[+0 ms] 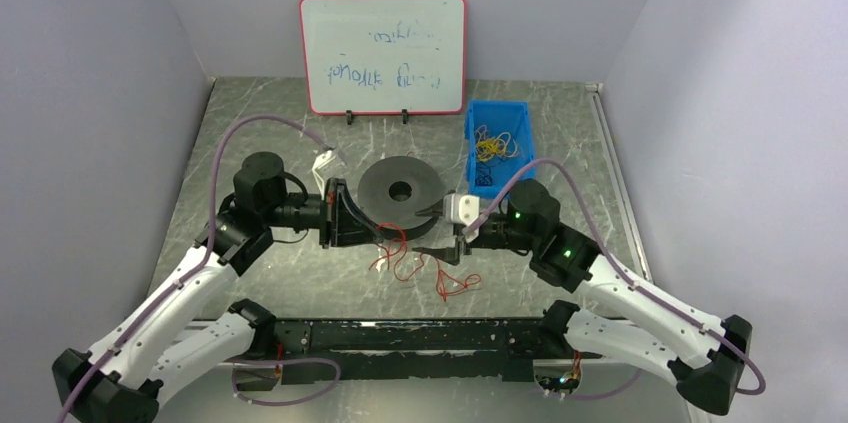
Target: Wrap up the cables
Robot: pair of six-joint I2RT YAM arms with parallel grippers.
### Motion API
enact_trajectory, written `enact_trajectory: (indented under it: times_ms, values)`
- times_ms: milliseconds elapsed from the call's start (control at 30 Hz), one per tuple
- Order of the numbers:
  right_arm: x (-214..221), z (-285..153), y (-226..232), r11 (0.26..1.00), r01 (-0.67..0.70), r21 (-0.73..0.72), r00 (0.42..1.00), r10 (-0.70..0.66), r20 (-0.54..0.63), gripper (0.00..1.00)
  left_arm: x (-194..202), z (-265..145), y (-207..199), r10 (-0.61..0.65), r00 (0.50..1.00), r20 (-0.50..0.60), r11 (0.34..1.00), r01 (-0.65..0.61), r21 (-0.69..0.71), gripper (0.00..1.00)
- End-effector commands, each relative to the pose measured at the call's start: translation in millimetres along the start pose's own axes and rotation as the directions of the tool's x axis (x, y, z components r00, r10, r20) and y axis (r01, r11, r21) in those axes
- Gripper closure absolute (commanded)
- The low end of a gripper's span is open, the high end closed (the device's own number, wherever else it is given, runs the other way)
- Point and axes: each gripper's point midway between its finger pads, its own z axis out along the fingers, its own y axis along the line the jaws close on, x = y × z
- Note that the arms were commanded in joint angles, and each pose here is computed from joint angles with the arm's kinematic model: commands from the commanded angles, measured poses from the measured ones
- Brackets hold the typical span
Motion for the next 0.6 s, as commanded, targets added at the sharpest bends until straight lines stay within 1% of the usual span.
enact_trajectory:
  times_ms: [0,167,267,367,467,567]
  values:
    - [4.0,6.6,-23.6,0.958,0.243,0.151,0.97,-0.242,-0.029,0.36,-6.9,-15.8,-14.1,-0.053,0.999,0.01,0.988,0.051,0.146,0.93]
    - [-0.2,12.6,-27.4,0.904,0.364,0.222,0.93,-0.366,-0.034,0.37,-0.6,-21.3,-12.2,-0.119,0.993,-0.023,0.97,0.121,0.211,0.93]
    - [-7.3,17.0,-29.7,0.87,0.42,0.258,0.904,-0.427,-0.034,0.38,1.9,-21.7,-14.2,-0.126,0.992,-0.029,0.961,0.129,0.244,0.93]
    - [-15.8,21.3,-30.2,0.838,0.464,0.286,0.878,-0.478,-0.027,0.38,4.7,-20.8,-11.9,-0.148,0.988,-0.04,0.957,0.153,0.246,0.93]
    - [-23.9,26.7,-27.2,0.826,0.484,0.287,0.863,-0.505,-0.003,0.38,7.5,-20.5,-10.3,-0.162,0.986,-0.045,0.954,0.169,0.249,0.93]
    - [-33.7,34.3,-16.6,0.834,0.487,0.258,0.857,-0.514,0.044,0.38,9.3,-19.9,-8.9,-0.175,0.983,-0.048,0.951,0.182,0.251,0.93]
